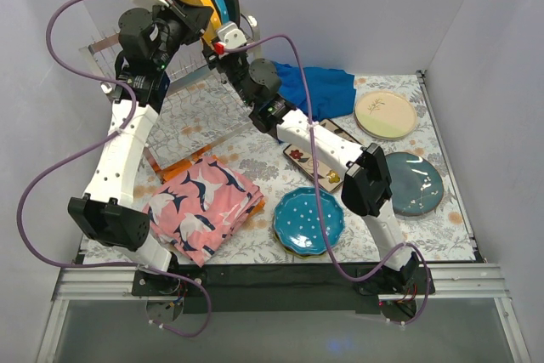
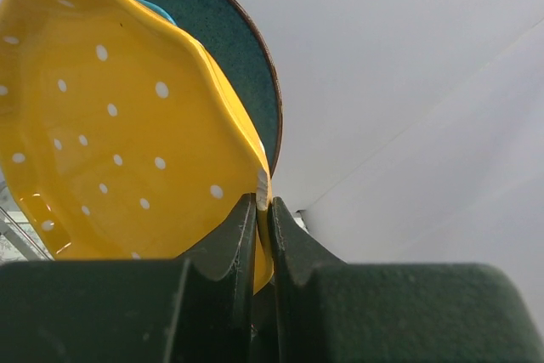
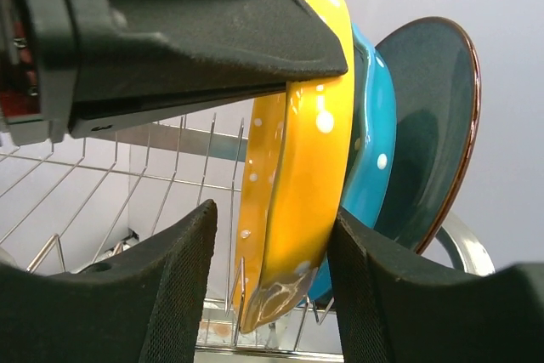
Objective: Unload the plates from the dish rack
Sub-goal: Unload the plate from the dish rack.
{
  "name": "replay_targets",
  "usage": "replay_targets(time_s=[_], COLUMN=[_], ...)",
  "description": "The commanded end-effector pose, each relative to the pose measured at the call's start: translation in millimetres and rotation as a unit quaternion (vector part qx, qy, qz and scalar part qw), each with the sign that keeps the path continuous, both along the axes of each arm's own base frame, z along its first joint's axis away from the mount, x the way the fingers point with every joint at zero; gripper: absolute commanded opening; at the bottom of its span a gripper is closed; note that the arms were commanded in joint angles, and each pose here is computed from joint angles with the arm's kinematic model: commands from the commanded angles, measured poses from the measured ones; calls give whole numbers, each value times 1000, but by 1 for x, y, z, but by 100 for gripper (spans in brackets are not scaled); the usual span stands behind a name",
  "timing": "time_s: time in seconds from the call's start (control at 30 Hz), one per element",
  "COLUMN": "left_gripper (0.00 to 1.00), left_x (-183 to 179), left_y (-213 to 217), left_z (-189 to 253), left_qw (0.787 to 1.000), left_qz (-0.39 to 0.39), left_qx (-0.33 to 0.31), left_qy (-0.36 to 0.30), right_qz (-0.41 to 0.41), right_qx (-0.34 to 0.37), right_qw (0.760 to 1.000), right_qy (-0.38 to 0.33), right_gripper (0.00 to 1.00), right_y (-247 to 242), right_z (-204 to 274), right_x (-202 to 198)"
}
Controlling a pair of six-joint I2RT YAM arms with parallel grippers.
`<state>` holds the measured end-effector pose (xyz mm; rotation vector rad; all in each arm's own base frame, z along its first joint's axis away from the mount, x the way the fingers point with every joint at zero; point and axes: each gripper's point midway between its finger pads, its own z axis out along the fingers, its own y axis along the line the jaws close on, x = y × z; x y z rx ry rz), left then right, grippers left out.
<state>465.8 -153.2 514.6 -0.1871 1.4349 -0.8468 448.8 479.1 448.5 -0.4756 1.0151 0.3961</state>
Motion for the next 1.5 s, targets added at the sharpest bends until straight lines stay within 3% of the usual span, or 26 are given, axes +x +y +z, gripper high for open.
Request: replay_targets(time_s=[0.0, 0.3, 0.4, 0.53, 0.9, 1.13, 1.23, 1.37, 1.47], left_gripper=[0, 0, 0, 0, 0, 0, 7, 8, 16], left_x=[-72, -87, -90, -91, -89, -97, -100, -99, -98], left_y=[0, -5, -7, -10, -10, -23, -24, -20, -15], left_z=[88, 96, 94, 90, 80, 88, 91, 86, 82], left_qw=[990, 988, 987, 987, 987, 978, 977, 979, 980], left_qz=[-32, -56, -63, -71, -66, -108, -112, -102, -86], left_qx=[-2, -3, 1, 4, 23, 47, 52, 54, 59], left_qy=[-135, -147, -147, -145, -146, -171, -175, -170, -167], right_qz=[-7, 23, 33, 40, 35, 45, 61, 80, 91], right_qx=[30, 43, 45, 49, 99, 159, 186, 222, 242], right_qw=[999, 996, 995, 994, 988, 979, 974, 967, 963], right_qy=[-38, -75, -86, -94, -117, -119, -110, -93, -71], right_gripper=[59, 44, 30, 2, 1, 1, 1, 1, 1], right_y=[-3, 5, 7, 8, -7, -26, -32, -37, -38], right_z=[30, 48, 51, 51, 74, 105, 112, 121, 119], right_x=[-5, -9, -10, -9, -17, -34, -41, -45, -45])
